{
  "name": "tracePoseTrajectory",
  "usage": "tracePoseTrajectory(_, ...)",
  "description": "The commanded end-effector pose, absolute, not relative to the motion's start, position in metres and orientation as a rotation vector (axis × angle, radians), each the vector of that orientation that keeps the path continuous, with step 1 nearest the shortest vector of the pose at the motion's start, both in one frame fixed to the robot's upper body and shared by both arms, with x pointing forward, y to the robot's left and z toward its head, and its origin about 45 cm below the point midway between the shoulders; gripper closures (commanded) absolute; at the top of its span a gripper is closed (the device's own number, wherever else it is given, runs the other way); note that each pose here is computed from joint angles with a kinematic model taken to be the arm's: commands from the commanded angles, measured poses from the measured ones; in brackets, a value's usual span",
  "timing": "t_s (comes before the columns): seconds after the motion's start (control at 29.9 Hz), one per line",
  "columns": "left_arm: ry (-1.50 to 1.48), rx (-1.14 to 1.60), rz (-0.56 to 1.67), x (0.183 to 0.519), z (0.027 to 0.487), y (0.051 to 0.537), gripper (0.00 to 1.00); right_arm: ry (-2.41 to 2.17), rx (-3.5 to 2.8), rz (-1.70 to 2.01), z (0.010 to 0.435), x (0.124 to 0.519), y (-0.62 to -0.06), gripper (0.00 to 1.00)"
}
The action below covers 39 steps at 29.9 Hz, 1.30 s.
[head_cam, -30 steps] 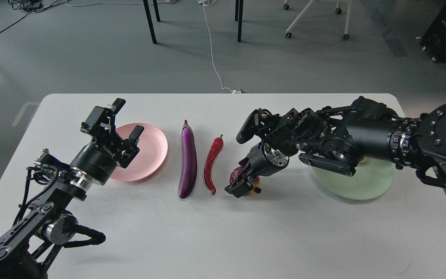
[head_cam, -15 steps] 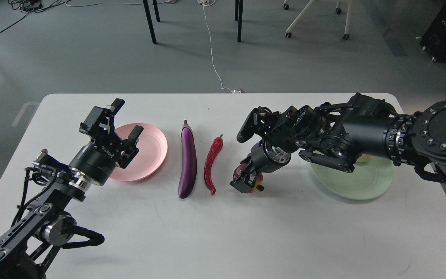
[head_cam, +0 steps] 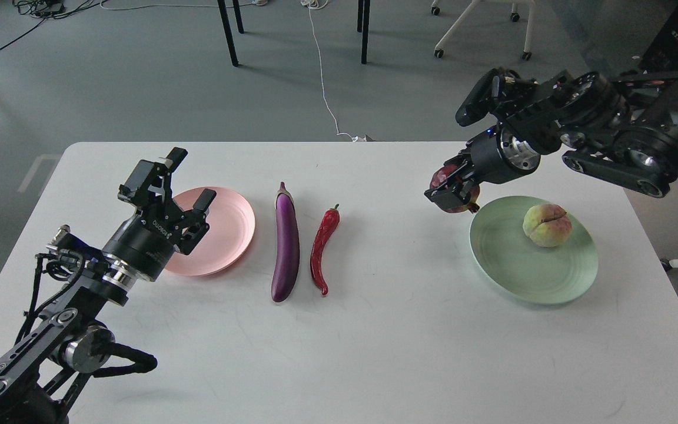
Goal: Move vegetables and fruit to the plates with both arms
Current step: 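Lift the red fruit and place it on the green plate, then withdraw the right gripper away from the green plate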
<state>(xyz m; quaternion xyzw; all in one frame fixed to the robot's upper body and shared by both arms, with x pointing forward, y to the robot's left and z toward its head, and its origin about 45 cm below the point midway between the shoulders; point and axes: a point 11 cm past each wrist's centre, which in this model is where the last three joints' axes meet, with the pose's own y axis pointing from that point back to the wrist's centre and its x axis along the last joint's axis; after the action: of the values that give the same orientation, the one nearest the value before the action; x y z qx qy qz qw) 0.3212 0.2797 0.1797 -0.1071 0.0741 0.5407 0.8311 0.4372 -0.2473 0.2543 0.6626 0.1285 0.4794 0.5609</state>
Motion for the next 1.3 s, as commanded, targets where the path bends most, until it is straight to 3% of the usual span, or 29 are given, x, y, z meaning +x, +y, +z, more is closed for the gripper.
tracePoseTrajectory(0.0,0.162,-0.227,1.143,0.321,0.179,0.277,0.00,0.290,1.563,1.029,0.229,0.422,-0.292,0.60)
tracePoseTrajectory(0.27,0.155,-0.230,1.138,0.321,0.182,0.277,0.00,0.282,1.614,0.995,0.188,0.398,-0.315,0.50)
tracePoseTrajectory(0.3,0.155,-0.230,1.138,0.321,0.182,0.277,0.00,0.281,1.614,0.995,0.187,0.398,-0.315,0.44)
tracePoseTrajectory(0.33,0.155,-0.230,1.138,0.321,0.182,0.277,0.00,0.276,1.614,0.995,0.188,0.399,-0.316,0.29)
tracePoseTrajectory(0.37,0.155,-0.230,1.138,0.321,0.182,0.277,0.01,0.274,1.613,0.999,0.188,0.399,-0.316,0.08)
tracePoseTrajectory(0.4,0.155,-0.230,1.138,0.321,0.182,0.277,0.00,0.269,1.614,0.997,0.189,0.399,-0.318,0.03)
tracePoseTrajectory(0.67,0.139,-0.223,1.134,0.321,0.186,0.281,0.00,0.175,1.650,1.009,0.208,0.402,-0.325,0.02)
tracePoseTrajectory(0.87,0.121,-0.207,1.125,0.321,0.190,0.284,0.00,-0.384,1.932,1.023,0.284,0.433,-0.318,0.02)
tracePoseTrajectory(1.04,0.080,-0.194,1.087,0.322,0.199,0.275,0.01,-1.083,2.340,0.580,0.286,0.439,-0.335,0.02)
tracePoseTrajectory(1.27,-0.185,-0.005,0.946,0.328,0.207,0.248,0.00,-1.868,2.520,-0.300,0.246,0.425,-0.379,0.02)
